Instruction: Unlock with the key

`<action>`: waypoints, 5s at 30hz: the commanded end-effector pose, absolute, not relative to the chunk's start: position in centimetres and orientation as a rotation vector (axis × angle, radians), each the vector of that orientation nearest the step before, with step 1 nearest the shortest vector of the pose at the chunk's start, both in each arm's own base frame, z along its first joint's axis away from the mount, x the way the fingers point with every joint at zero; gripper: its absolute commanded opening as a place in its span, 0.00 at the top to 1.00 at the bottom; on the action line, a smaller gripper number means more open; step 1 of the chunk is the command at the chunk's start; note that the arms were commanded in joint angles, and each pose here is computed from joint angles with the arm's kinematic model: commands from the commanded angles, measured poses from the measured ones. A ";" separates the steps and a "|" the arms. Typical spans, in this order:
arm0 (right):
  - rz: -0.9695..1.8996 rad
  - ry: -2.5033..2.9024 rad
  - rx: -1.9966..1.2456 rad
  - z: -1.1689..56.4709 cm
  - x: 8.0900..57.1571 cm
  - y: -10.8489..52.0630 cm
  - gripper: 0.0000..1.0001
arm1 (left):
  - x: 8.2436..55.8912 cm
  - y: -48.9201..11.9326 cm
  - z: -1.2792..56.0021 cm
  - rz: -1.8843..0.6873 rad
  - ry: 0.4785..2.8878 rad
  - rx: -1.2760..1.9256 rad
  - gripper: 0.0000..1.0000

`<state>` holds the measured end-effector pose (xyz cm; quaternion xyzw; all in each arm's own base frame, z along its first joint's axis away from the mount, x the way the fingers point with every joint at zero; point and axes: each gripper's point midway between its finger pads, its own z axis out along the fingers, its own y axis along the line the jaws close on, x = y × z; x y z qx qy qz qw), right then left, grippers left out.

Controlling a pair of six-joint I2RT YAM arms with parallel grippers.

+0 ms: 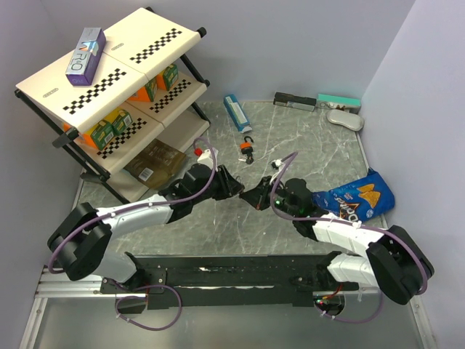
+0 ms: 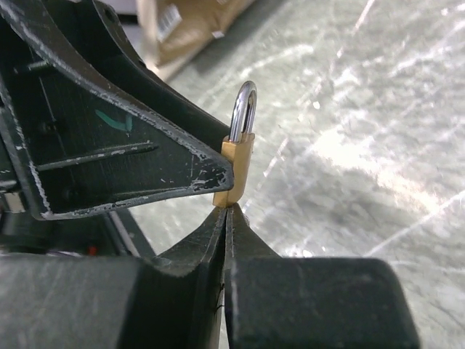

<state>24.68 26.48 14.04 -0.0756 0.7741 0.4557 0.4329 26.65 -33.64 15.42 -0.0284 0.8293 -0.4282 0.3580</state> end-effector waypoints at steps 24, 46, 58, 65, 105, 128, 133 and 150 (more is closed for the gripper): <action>1.050 1.801 -0.246 17.6 26.7 28.6 0.69 | 23.5 -35.5 15.8 -1.189 2.230 -0.018 0.99; 1.068 1.846 -0.240 15.9 26.2 28.8 0.86 | 23.9 -34.8 16.0 -1.157 2.214 -0.045 0.99; 1.197 1.788 -0.202 17.2 25.9 28.5 1.00 | 22.8 -34.5 17.5 -1.285 2.124 0.007 0.99; 1.325 1.716 -0.161 19.1 25.6 27.4 1.00 | 21.5 -34.6 20.2 -1.415 1.990 0.103 0.99; 1.137 1.671 -0.305 20.1 24.6 26.2 1.00 | 28.3 -35.6 19.1 -1.085 2.101 -0.040 0.39; 1.277 1.666 -0.181 20.2 25.0 25.1 1.00 | 24.8 -37.2 20.2 -1.365 2.039 0.079 0.99; 1.358 1.630 -0.176 20.6 24.6 24.7 1.00 | 23.8 -37.3 21.8 -1.451 1.963 0.121 0.99; 1.333 1.588 -0.244 21.3 24.3 24.5 1.00 | 23.5 -37.0 22.1 -1.463 1.977 0.111 0.79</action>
